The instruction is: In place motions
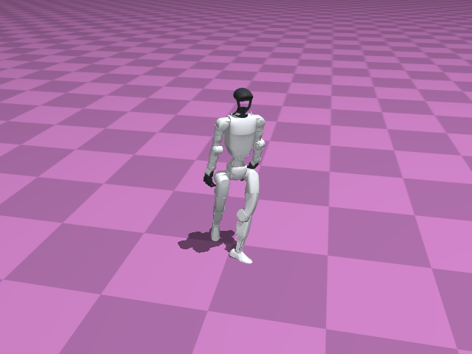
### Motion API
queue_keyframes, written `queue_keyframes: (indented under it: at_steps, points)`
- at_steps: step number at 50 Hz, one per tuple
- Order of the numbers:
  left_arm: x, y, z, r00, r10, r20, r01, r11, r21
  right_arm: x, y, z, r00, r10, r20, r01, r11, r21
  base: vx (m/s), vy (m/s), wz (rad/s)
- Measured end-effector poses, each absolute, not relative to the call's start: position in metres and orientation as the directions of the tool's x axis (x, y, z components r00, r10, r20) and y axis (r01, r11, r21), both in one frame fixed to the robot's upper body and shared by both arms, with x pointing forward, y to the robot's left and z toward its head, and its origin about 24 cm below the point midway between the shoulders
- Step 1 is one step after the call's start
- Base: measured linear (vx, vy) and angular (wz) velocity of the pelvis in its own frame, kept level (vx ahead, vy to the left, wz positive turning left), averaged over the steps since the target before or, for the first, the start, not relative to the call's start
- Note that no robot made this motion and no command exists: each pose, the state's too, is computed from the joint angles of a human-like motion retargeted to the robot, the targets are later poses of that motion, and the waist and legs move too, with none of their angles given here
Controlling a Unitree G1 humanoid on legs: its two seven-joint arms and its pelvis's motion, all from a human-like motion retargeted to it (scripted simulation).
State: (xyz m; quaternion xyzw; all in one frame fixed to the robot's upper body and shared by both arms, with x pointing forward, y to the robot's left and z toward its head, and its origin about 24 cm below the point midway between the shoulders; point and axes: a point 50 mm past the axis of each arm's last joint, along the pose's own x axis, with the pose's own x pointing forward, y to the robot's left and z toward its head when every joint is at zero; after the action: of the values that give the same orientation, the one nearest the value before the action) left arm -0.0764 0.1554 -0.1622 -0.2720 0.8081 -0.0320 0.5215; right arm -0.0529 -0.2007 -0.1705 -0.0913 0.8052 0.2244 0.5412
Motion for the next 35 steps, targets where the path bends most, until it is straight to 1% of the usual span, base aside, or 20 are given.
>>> queue_keyframes:
  at_steps: [3, 7, 10, 15, 17, 21, 24, 27, 31, 35]
  points:
    - [-0.059, 0.160, -0.166, -0.248, -0.457, -0.854, -0.400, 0.852, -0.339, -0.043, -0.200, -0.173, -0.367, 0.078, -0.927, -0.440, 0.863, 0.247, 0.54, 0.02, 0.71]
    - [-0.039, 0.173, -0.169, -0.207, -0.419, -0.884, -0.349, 0.876, -0.333, -0.025, -0.198, -0.175, -0.318, 0.085, -0.944, -0.495, 0.835, 0.242, 0.57, -0.01, 1.01]
    - [-0.014, 0.182, -0.171, -0.182, -0.383, -0.906, -0.278, 0.903, -0.326, -0.011, -0.192, -0.177, -0.249, 0.113, -0.962, -0.477, 0.850, 0.223, 0.47, -0.04, 1.76]
    - [0.039, 0.187, -0.169, -0.117, -0.365, -0.924, -0.120, 0.928, -0.352, 0.005, -0.186, -0.179, -0.124, 0.164, -0.979, -0.392, 0.898, 0.200, 0.42, -0.08, 2.03]
    - [0.054, 0.187, -0.168, -0.099, -0.364, -0.926, -0.047, 0.931, -0.361, 0.005, -0.186, -0.179, -0.122, 0.175, -0.977, -0.375, 0.903, 0.209, 0.55, -0.13, 1.79]
    - [0.068, 0.182, -0.167, -0.089, -0.355, -0.931, 0.054, 0.931, -0.360, -0.002, -0.189, -0.178, -0.167, 0.169, -0.971, -0.386, 0.896, 0.222, 0.53, -0.16, 1.72]
    - [0.063, 0.179, -0.168, -0.116, -0.360, -0.926, 0.066, 0.927, -0.369, -0.007, -0.193, -0.178, -0.199, 0.135, -0.971, -0.427, 0.880, 0.210, 0.59, -0.19, 0.98]
    - [0.042, 0.180, -0.169, -0.177, -0.371, -0.912, 0.024, 0.924, -0.381, -0.012, -0.196, -0.177, -0.223, 0.093, -0.970, -0.470, 0.862, 0.190, 0.65, -0.23, 0.46]
    - [-0.002, 0.179, -0.167, -0.292, -0.384, -0.876, -0.092, 0.923, -0.374, -0.022, -0.198, -0.177, -0.257, 0.065, -0.964, -0.485, 0.854, 0.186, 0.74, -0.30, 0.91]
    - [-0.056, 0.173, -0.161, -0.407, -0.415, -0.814, -0.223, 0.909, -0.352, -0.044, -0.201, -0.174, -0.319, 0.064, -0.945, -0.419, 0.885, 0.202, 0.83, -0.28, 0.60]
